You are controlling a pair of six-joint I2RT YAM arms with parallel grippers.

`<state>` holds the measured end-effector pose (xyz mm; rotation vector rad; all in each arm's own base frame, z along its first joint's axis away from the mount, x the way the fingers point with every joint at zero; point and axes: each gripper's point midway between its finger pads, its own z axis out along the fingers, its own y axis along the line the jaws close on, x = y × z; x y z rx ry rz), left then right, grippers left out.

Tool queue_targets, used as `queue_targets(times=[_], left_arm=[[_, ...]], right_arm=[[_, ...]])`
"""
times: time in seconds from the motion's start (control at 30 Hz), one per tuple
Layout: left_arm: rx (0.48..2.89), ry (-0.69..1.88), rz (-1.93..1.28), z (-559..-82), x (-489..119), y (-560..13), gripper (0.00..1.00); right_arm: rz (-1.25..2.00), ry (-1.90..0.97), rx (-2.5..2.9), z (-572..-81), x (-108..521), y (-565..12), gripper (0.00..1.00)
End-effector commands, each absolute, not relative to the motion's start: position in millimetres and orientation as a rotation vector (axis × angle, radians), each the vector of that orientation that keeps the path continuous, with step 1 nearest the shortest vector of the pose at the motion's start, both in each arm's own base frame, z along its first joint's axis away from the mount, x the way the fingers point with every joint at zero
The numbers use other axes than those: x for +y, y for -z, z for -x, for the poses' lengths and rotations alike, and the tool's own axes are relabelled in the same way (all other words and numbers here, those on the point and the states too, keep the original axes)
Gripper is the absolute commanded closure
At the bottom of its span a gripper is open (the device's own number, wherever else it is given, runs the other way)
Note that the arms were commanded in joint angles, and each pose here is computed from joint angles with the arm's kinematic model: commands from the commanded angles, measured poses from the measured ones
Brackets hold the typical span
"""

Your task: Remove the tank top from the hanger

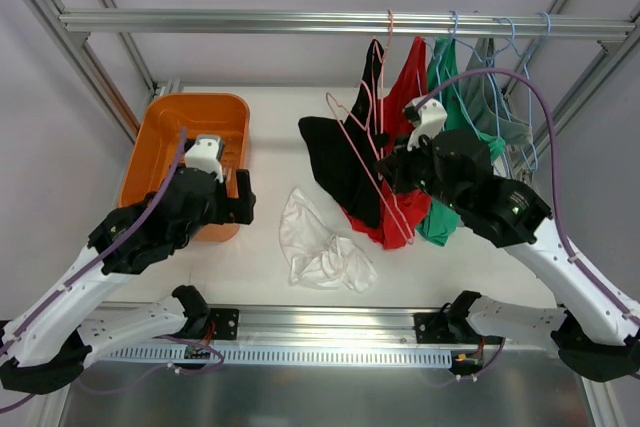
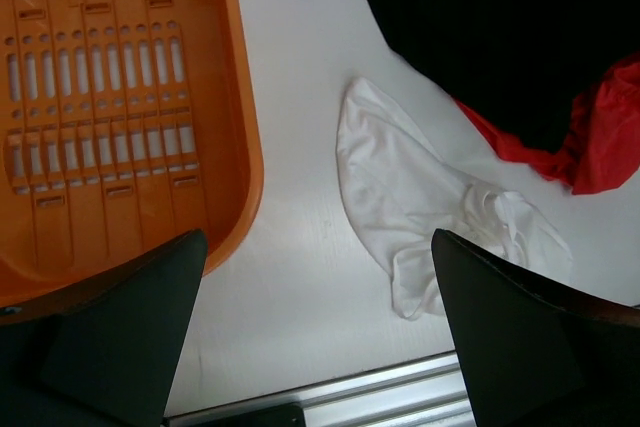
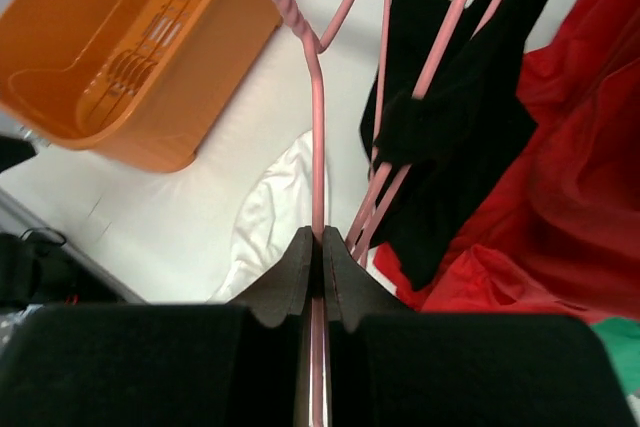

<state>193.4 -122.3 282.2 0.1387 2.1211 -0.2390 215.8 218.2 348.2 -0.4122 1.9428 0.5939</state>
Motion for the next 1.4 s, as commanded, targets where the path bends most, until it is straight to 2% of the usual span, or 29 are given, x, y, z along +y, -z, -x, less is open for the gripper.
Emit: queue_targets(times=[0.0,0.2,0.53,0.8,1.07,1.1,1.17,1.2,1.23,1.37], left_arm=[[2.151,0.123,-0.179,-184,-99,-262,0.01],[2.168,0.102,-0.151,-182,-94,-231,0.01],[2.186,0.102,-0.169,-182,-97,-225,0.01],[2.186,0.098,-0.18,-181,-96,-223,0.01],[2.172,0.126,-0.179,-180,-97,-226,0.01],[2.172,0.128,-0.181,-180,-98,-227,0.01],[2.172,0.129,-0.186,-180,-98,-227,0.01],[2.172,0.129,-0.186,-181,-99,-227,0.01],[2.171,0.13,-0.185,-181,-99,-227,0.01],[2.172,0.126,-0.185,-181,-99,-226,0.01]], right_arm=[[0.321,-0.519,1.785,-240,209,-407,1.0],[0.254,-0.482,1.712,-270,217,-452,1.0],[0.111,-0.565,1.729,-320,263,-467,1.0],[0.025,-0.563,1.77,-352,290,-444,1.0],[0.019,-0.569,1.819,-351,293,-420,0.99],[0.027,-0.575,1.828,-349,294,-416,0.97],[0.047,-0.604,1.818,-343,295,-420,0.83],[0.056,-0.614,1.815,-341,295,-422,0.72],[0.066,-0.621,1.812,-339,295,-423,0.53],[0.12,-0.654,1.773,-321,285,-440,0.49]])
